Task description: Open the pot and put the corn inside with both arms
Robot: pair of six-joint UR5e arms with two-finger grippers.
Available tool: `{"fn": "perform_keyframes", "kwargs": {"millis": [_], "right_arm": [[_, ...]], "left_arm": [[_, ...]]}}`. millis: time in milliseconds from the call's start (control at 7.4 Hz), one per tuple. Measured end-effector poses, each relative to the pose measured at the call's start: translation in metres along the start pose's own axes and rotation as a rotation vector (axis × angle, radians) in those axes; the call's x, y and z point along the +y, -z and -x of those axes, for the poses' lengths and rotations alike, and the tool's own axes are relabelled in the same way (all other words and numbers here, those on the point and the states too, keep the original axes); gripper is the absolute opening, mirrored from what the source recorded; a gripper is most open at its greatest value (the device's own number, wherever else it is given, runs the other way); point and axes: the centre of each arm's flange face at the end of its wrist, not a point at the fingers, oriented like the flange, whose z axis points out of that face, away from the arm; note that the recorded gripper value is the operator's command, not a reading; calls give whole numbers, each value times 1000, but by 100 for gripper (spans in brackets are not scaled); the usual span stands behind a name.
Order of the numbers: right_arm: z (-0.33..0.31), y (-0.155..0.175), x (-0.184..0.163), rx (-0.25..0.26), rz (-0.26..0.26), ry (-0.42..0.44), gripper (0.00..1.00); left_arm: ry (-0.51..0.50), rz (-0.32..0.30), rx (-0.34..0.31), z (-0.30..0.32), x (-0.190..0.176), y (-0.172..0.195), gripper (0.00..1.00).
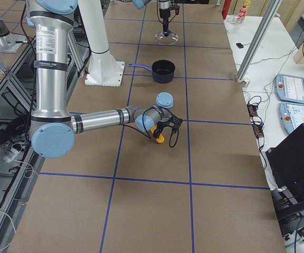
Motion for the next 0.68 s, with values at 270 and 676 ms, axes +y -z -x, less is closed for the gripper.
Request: {"fn": "perform_keyframes", "kwargs": {"millis": [270,676], "right_arm": [[-3,-2,-1,6,0,-4,100],[-7,-4,1,11,3,-5,99]], "left_arm": [[-41,6,-31,46,9,-3,58],[-95,12,-26,134,13,-14,58]]}}
